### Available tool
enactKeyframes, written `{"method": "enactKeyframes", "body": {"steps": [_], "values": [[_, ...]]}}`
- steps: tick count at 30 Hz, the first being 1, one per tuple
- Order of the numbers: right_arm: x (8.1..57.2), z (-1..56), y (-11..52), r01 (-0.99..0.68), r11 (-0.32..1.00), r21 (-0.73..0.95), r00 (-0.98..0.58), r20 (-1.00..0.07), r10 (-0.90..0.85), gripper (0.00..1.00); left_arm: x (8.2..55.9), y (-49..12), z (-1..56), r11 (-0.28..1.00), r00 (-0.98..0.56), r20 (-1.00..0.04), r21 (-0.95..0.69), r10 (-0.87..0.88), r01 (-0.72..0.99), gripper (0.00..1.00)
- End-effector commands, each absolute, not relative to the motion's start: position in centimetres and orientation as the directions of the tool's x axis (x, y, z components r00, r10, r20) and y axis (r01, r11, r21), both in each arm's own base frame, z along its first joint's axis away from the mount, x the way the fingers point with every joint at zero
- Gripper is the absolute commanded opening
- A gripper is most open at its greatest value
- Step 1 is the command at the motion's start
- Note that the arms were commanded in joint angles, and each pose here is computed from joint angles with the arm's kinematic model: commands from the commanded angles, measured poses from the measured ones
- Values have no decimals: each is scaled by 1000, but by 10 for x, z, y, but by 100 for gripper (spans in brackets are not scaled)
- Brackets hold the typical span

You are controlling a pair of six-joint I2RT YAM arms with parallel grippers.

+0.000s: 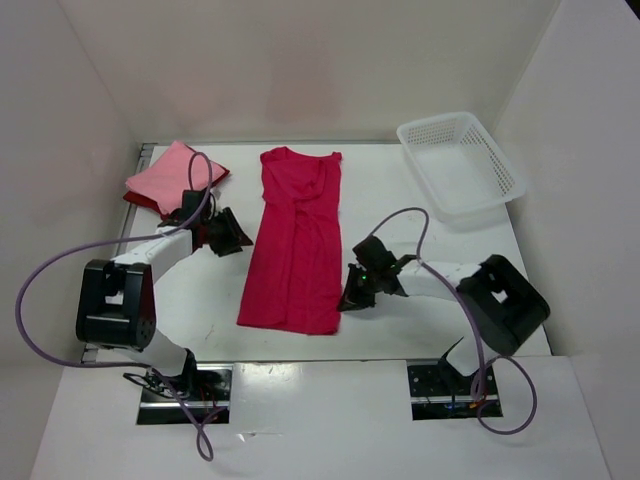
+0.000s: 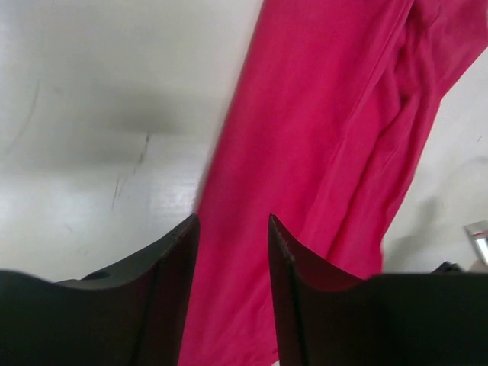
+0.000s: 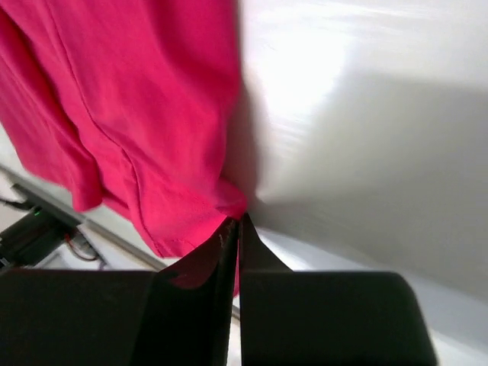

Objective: Fold and stack the t-shirts

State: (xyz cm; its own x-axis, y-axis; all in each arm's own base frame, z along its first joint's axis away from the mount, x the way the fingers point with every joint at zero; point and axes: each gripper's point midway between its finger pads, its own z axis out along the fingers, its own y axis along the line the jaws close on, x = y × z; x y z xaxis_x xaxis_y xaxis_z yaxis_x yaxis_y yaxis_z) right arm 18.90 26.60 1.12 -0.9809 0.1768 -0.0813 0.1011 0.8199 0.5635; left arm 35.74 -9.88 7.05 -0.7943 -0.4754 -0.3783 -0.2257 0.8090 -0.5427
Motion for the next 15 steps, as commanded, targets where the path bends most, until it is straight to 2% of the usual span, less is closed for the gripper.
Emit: {"method": "enactKeyframes", "body": {"steps": [1,4,5,6,8,9,11,12,15], "values": [[177,9,220,110,867,485,-973,-127,194,4,330,-105,73,815,-828,-347,-540,-441,-208,50],[167,20,220,111,843,526,-973,-116,201,17,303,-112,72,818,-861,-303,-539,-409,-199,55],[165,22,220,120,839,531,-973,-104,205,24,292,-115,74,821,-867,-299,-538,-400,-193,57],[166,25,221,124,833,539,-971,-106,214,36,279,-119,71,826,-883,-275,-530,-381,-192,57],[162,33,219,125,825,551,-968,-114,222,44,259,-125,73,822,-893,-241,-530,-381,-208,62],[162,38,221,124,814,568,-967,-113,227,48,248,-138,74,839,-914,-239,-518,-328,-165,62],[155,42,221,139,795,590,-966,-95,239,51,231,-150,73,835,-928,-178,-515,-326,-194,62],[142,41,225,147,788,598,-972,-59,226,51,218,-150,68,825,-926,-138,-512,-352,-237,54],[130,41,236,129,778,615,-979,-48,200,52,211,-141,65,859,-910,-178,-435,-375,-269,39]]}}
